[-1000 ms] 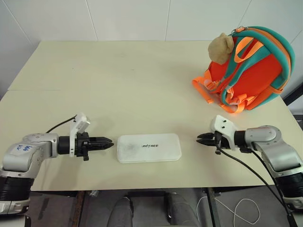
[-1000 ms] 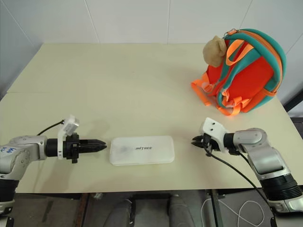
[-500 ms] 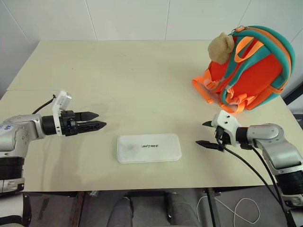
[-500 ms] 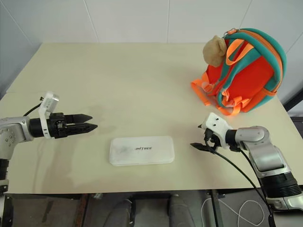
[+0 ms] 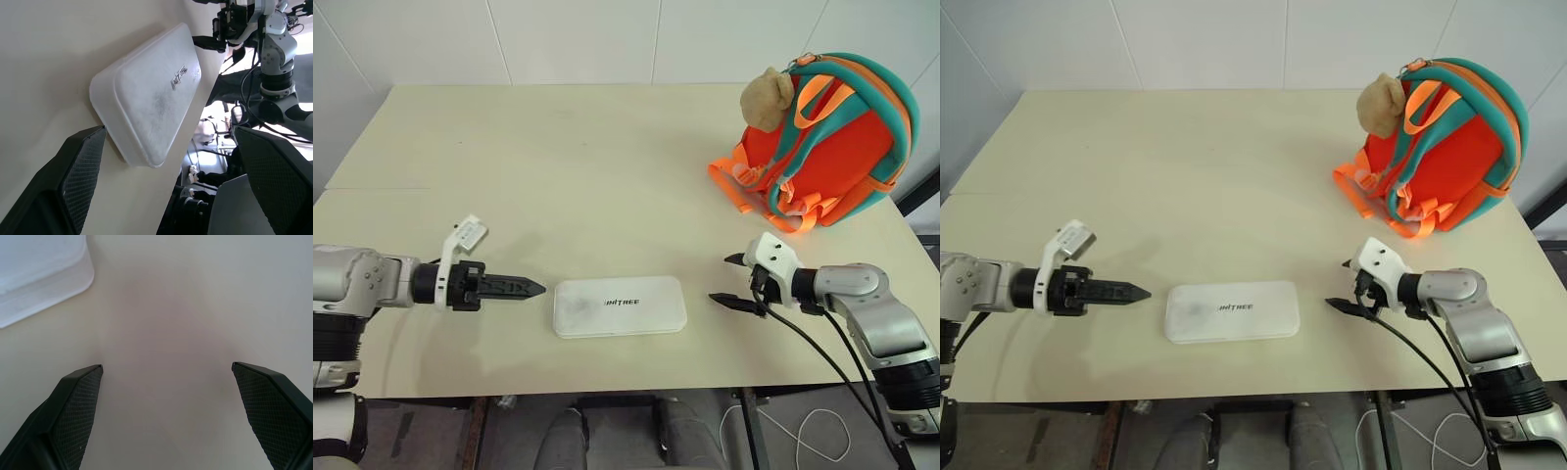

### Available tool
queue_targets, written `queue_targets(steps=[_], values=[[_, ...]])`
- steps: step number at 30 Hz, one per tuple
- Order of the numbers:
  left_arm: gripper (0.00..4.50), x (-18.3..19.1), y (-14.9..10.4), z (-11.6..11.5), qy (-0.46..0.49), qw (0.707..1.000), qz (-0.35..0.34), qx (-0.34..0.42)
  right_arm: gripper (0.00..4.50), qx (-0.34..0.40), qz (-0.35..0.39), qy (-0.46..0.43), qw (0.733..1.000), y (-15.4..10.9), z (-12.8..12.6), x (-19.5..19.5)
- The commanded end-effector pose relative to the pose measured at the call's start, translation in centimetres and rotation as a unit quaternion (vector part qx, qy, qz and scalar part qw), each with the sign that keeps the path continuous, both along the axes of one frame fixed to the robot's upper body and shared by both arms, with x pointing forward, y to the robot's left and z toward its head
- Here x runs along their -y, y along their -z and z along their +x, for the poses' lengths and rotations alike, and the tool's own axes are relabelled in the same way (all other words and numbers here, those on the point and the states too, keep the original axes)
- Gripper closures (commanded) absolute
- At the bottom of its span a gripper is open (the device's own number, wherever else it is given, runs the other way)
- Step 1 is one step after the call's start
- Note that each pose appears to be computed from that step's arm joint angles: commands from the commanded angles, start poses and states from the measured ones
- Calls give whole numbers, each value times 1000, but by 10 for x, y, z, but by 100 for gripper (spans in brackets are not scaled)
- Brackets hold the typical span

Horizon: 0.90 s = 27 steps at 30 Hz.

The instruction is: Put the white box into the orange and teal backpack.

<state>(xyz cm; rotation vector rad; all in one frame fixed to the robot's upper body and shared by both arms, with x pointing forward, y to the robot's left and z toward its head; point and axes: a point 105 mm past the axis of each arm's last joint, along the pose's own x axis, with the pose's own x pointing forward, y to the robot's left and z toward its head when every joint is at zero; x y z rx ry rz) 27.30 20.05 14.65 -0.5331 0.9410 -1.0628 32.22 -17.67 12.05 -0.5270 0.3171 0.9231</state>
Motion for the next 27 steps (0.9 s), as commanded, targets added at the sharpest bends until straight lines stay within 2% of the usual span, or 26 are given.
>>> queue_targets(steps=[1,11,18,27], values=[[1,4,3,-2,11,1000,7,-11,3,18,7,-10,1000,-7,0,-7],[1,14,26,2,15,999,44,-13,3,17,15,-15,1000,-3,-2,-13],[1,36,29,-2,27,1000,6,-15,3,13,23,-27,999,0,-5,-22],[1,45,39,7,3,1000,-8,-2,3,16,26,-35,999,-2,-3,-28]])
